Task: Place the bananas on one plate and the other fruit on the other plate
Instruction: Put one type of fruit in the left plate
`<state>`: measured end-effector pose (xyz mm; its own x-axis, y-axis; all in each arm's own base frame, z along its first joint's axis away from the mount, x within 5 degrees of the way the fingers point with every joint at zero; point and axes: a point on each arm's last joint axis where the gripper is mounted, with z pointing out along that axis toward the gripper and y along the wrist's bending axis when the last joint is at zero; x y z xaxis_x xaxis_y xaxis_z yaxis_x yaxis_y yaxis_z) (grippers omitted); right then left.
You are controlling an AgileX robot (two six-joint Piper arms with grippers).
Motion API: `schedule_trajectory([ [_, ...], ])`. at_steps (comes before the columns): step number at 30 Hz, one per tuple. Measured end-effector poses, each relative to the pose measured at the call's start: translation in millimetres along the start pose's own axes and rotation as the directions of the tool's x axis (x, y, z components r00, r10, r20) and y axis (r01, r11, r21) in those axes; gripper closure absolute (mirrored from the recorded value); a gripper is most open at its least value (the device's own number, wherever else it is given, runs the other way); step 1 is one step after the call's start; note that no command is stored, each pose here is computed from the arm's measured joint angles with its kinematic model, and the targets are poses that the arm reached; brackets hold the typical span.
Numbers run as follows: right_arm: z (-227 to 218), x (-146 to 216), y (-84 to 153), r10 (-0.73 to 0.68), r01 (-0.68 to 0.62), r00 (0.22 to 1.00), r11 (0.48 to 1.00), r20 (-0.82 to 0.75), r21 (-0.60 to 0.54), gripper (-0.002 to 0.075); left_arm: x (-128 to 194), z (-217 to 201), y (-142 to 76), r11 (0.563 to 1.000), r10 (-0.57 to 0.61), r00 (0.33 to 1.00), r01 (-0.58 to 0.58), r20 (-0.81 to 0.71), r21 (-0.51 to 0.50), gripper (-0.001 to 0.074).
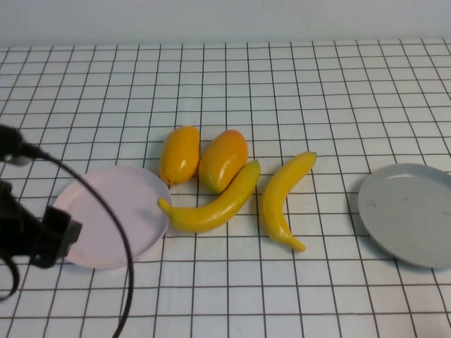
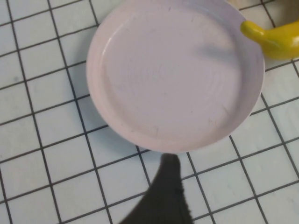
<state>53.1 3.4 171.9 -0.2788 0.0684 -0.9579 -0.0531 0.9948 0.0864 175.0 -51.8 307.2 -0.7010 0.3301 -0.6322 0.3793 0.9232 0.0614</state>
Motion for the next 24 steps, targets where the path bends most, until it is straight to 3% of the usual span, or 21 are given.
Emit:
schedule_trajectory([
  [3, 0.0, 0.0, 0.0, 0.0, 0.0, 1.0, 1.0, 0.0, 0.0, 0.0742, -35.8, 11.6, -2.6, 0.999, 0.028, 0.995, -0.026, -0.101, 0.022, 0.0076],
  [8, 0.0, 0.0, 0.0, 0.0, 0.0, 1.0, 1.0, 0.0, 0.0, 0.0742, -97.9, 53.1, -4.7, 0.999, 0.037, 0.97, -0.028, -0.24, 0.04, 0.0067],
  [15, 0.0, 0.0, 0.0, 0.0, 0.0, 1.0, 1.0, 0.0, 0.0, 0.0742, -171.1, 131.1, -28.7, 0.996, 0.078, 0.961, -0.062, -0.265, 0.07, 0.0066],
  [20, 0.0, 0.0, 0.0, 0.0, 0.0, 1.0, 1.0, 0.0, 0.0, 0.0742, -198.7, 190.1, -46.6, 0.996, 0.078, 0.945, -0.057, -0.318, 0.073, 0.0066],
  [24, 0.0, 0.0, 0.0, 0.0, 0.0, 1.0, 1.0, 0.0, 0.0, 0.0742, -202.2, 229.8, -53.0, 0.998, 0.042, 0.94, -0.025, -0.338, 0.054, 0.0066],
])
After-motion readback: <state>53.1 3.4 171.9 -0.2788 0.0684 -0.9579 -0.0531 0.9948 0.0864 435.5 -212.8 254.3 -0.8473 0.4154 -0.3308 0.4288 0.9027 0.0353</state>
